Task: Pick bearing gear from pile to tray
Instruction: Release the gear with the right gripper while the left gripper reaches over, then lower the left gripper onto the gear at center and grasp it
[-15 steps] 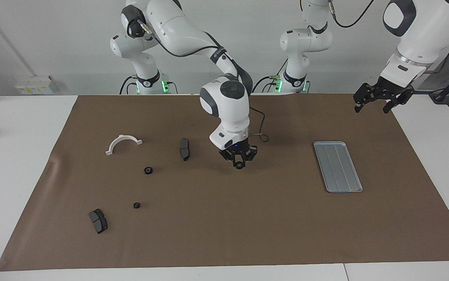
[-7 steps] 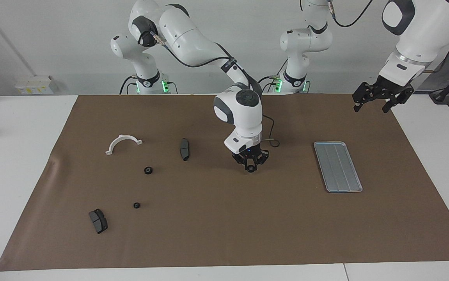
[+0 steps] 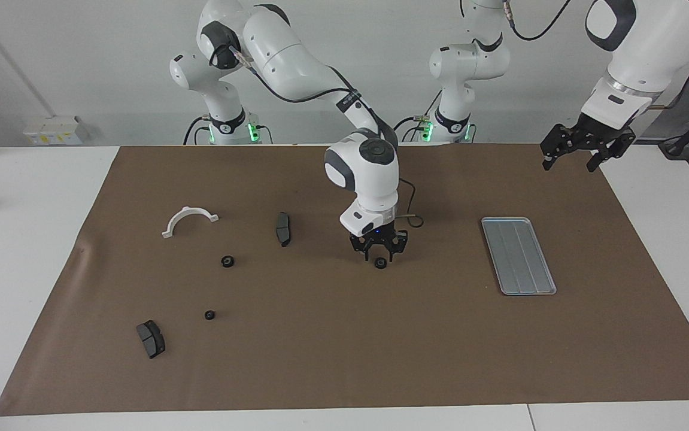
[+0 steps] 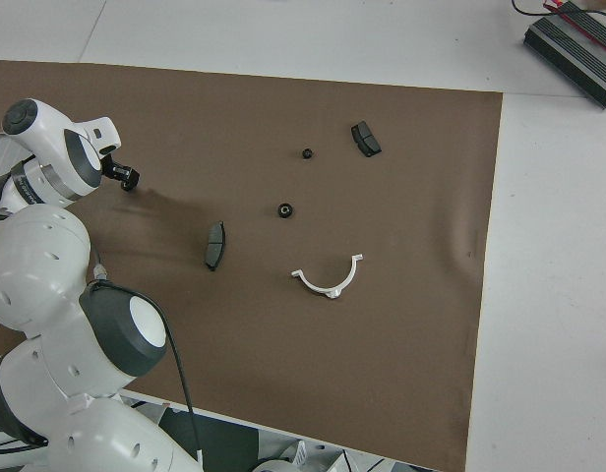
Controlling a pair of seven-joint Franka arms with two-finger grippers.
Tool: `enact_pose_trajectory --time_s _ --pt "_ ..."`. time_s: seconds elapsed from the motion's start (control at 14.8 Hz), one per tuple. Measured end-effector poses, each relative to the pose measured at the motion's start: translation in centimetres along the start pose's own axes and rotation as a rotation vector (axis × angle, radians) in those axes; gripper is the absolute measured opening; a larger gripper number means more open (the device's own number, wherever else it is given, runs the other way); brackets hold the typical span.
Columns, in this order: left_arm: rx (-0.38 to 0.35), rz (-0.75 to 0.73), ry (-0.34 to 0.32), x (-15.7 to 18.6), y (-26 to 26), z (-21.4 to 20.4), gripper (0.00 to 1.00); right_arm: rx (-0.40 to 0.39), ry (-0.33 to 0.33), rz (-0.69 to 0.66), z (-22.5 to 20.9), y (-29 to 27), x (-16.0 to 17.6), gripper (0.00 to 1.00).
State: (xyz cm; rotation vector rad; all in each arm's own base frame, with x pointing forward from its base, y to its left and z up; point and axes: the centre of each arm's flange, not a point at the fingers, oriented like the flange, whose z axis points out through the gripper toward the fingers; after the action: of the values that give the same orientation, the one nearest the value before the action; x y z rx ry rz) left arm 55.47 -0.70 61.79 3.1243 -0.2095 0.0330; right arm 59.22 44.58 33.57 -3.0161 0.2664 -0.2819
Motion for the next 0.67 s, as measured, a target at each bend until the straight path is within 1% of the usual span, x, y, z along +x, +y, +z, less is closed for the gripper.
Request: enact_pose_trajectory --time_s 0.13,0.2,0.34,0.4,0.54,0.67 --pt "0.0 0.021 -0.001 0.2 1.1 0.2 1.0 -0.014 0.015 0.014 -3.3 2.9 3.2 0.97" --pt "-0.001 0.04 0.002 0.4 2.2 0.4 1.0 -0.032 0.006 -0.001 -5.2 5.1 4.8 1.0" --pt "-0.001 0.068 0.018 1.1 5.3 1.8 1.0 -0.063 -0.02 -0.067 -8.4 10.2 7.4 1.0" --pt "-0.001 0.068 0.024 1.6 7.3 2.9 1.0 -0.076 -0.036 -0.114 -9.2 12.9 8.2 1.0" --pt "0.005 0.056 0.034 2.8 12.2 5.8 1.0 -0.096 -0.078 -0.217 -9.5 18.6 8.8 1.0" --pt "0.007 0.036 0.04 3.9 17.0 8.9 1.0 -0.11 -0.132 -0.313 -8.6 24.2 8.7 1.0"
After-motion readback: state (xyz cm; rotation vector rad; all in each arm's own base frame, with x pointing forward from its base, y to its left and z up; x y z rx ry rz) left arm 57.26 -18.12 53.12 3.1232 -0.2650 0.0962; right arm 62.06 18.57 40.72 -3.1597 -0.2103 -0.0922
